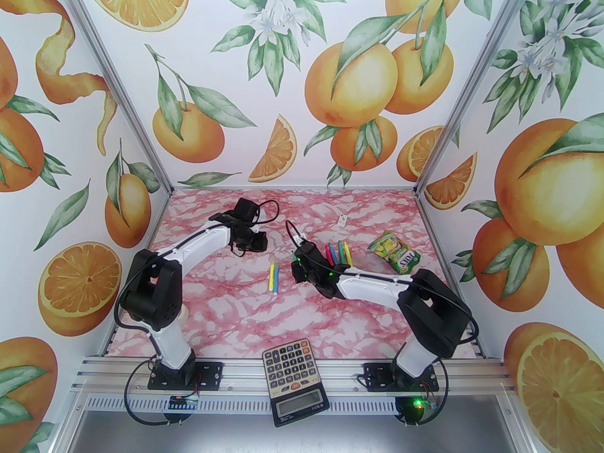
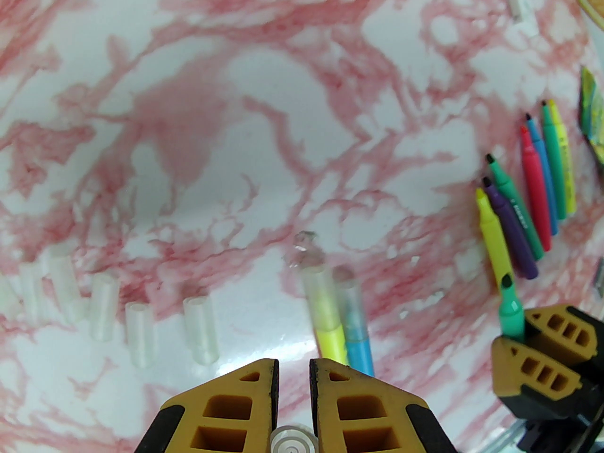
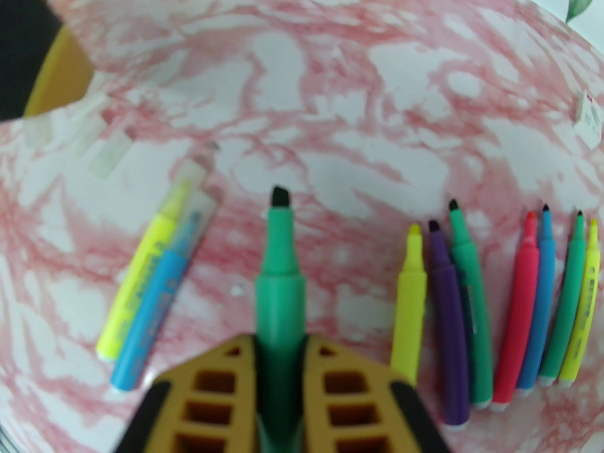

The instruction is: Open the pen caps

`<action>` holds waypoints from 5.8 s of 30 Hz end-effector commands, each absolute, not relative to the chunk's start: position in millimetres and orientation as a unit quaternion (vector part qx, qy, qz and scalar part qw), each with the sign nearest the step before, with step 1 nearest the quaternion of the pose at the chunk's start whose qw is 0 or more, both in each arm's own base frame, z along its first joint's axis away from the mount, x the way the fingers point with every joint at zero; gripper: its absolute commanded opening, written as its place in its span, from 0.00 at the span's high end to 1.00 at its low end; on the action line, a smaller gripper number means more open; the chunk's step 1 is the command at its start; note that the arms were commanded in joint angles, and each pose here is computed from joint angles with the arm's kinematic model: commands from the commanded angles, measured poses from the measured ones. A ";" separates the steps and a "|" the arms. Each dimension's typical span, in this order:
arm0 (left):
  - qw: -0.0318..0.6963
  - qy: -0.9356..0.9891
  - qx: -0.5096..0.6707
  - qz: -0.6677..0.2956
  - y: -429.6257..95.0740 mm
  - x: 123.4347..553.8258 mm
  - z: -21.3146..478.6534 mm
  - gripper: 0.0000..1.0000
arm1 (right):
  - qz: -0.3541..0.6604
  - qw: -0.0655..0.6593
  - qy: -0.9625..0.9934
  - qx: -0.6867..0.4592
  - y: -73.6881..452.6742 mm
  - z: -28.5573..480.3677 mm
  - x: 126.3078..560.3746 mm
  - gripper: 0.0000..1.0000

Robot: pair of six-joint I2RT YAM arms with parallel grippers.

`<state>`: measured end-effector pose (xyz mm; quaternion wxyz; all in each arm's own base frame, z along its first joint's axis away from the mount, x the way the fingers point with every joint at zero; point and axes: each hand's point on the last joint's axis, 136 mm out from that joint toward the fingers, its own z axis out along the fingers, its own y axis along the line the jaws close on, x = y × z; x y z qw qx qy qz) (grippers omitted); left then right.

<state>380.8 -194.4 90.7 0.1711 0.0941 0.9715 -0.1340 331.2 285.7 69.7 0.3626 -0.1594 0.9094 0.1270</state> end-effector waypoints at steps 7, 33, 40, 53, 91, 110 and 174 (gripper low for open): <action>0.147 0.980 0.114 -0.074 -198.0 382.7 60.4 1.00 | 0.107 0.347 0.924 -0.118 278.7 51.1 346.2 1.00; 0.114 0.985 0.129 -0.005 -189.9 384.7 19.8 0.86 | 0.065 0.326 0.938 -0.098 259.9 27.5 352.2 0.87; 0.114 0.985 0.129 -0.002 -188.5 385.0 19.4 0.81 | 0.057 0.323 0.939 -0.100 256.5 26.5 351.2 0.85; 0.110 0.985 0.134 0.001 -187.1 382.6 22.1 0.75 | 0.049 0.322 0.940 -0.104 254.6 29.3 350.7 0.80; 0.252 0.960 0.060 -0.104 -142.0 382.2 121.5 0.42 | 0.200 0.305 0.908 -0.205 325.2 73.0 313.6 0.61; 0.307 0.936 -0.040 -0.166 -81.0 345.3 125.4 0.38 | 0.209 0.242 0.921 -0.223 360.7 41.8 308.0 0.59; 0.305 0.927 -0.040 -0.212 -86.6 337.7 119.2 0.37 | 0.035 0.188 0.957 -0.219 323.1 1.8 310.5 0.71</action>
